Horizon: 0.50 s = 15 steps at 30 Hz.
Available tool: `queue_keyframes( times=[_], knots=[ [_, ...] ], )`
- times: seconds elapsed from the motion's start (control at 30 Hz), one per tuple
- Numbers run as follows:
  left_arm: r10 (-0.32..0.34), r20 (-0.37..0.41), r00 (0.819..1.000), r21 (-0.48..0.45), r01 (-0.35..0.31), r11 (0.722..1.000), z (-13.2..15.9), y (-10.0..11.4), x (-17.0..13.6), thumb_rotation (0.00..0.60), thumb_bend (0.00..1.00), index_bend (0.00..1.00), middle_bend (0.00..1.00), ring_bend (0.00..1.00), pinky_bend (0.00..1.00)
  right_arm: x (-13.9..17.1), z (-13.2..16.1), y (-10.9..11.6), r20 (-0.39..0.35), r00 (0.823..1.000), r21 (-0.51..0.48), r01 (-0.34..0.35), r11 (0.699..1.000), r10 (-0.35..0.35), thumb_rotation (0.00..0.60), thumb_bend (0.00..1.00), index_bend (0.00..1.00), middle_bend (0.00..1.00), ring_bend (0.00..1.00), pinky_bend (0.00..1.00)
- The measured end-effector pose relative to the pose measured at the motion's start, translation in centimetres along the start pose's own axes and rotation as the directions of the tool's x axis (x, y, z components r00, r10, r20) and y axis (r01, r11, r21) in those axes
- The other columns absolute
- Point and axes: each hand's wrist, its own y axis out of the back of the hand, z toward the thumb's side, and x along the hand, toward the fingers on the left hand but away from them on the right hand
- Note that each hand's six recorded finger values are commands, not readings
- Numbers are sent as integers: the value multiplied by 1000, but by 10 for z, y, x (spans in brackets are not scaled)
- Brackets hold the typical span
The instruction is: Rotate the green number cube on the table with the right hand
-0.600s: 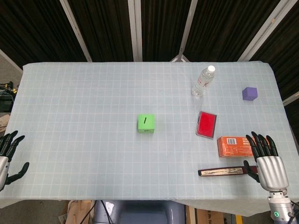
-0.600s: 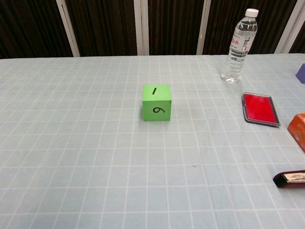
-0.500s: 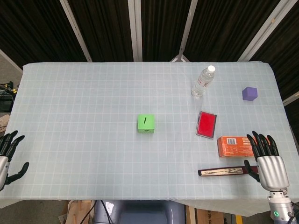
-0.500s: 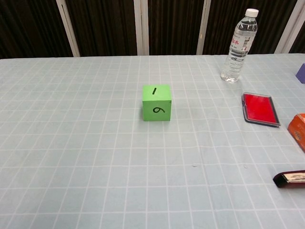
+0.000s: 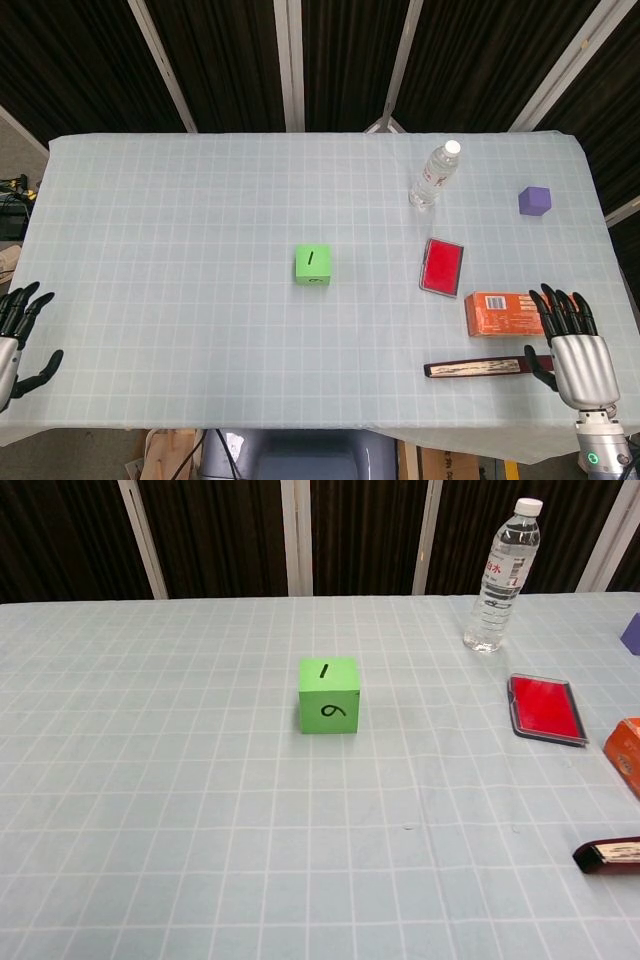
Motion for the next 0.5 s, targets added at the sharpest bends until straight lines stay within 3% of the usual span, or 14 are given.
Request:
queue_keyframes(
  times=[0.13, 0.3, 0.5],
  knots=[
    [7, 17, 1000, 0, -7, 1000, 4, 1, -2, 600, 431, 129, 0, 0, 41, -4, 1, -4, -11, 1000, 2, -19, 1000, 19, 600, 417, 44, 185, 193, 35],
    [6, 16, 1000, 4, -6, 1000, 4, 1, -4, 600, 432, 129, 0, 0, 41, -19, 6, -3, -34, 999, -7, -15, 1000, 15, 600, 417, 47, 324, 337, 229],
    [12, -1, 1000, -4, -12, 1000, 0, 3, -1, 600, 432, 128, 0, 0, 41, -59, 28, -1, -100, 993, 31, -57, 998, 60, 600, 418, 79, 648, 655, 532]
  ],
)
